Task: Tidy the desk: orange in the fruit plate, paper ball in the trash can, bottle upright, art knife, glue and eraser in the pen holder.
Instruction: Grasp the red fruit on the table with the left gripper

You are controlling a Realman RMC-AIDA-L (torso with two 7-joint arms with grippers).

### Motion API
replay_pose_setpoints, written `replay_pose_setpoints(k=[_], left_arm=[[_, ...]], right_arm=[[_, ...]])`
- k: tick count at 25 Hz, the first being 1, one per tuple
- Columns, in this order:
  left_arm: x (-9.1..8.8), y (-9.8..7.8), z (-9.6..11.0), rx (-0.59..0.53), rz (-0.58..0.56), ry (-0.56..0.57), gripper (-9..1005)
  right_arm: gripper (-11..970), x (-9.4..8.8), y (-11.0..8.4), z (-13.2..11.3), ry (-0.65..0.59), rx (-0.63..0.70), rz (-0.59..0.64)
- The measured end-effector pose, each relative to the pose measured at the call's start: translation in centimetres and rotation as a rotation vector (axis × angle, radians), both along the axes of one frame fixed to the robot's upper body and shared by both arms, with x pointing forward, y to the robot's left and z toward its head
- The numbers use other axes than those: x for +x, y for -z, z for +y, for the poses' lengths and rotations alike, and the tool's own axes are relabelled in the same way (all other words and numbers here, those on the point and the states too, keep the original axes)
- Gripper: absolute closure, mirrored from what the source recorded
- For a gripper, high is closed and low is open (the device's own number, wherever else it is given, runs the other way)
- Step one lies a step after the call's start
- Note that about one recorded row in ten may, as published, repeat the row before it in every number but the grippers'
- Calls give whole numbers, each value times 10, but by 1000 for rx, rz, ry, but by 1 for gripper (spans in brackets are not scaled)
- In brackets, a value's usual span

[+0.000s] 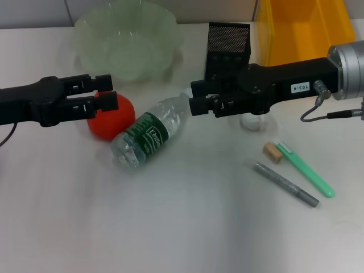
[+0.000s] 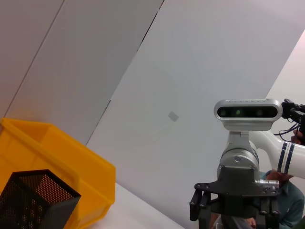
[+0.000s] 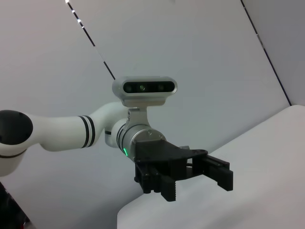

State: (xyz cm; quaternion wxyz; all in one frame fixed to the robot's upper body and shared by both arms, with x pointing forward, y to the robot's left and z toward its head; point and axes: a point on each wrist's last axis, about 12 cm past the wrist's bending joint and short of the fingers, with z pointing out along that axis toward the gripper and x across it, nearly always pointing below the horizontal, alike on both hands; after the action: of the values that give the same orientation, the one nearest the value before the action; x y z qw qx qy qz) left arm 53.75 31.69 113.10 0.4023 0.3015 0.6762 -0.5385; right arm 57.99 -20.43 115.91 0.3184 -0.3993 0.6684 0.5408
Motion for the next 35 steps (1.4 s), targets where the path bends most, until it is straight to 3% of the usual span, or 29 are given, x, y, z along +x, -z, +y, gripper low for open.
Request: replay_pose_setpoints(k=[14,18,22,26,35], left_arm=[[0,5,-2,5,12,-25,241],[11,15,6,91,33,-160,241],[22,30,11,219,37,-300,241],[27,37,14,290,37,-354,242],[37,58,-1,455,-28,-400,243]], right_arm=[[350,-2,3,-3,10,5,7],[350,-1,4,-17,101,66,-28],[351,2,12,-41,300,135,-89],[351,2,21,-60,443,171,-114],[351,4,25,-58,461,177,-110]])
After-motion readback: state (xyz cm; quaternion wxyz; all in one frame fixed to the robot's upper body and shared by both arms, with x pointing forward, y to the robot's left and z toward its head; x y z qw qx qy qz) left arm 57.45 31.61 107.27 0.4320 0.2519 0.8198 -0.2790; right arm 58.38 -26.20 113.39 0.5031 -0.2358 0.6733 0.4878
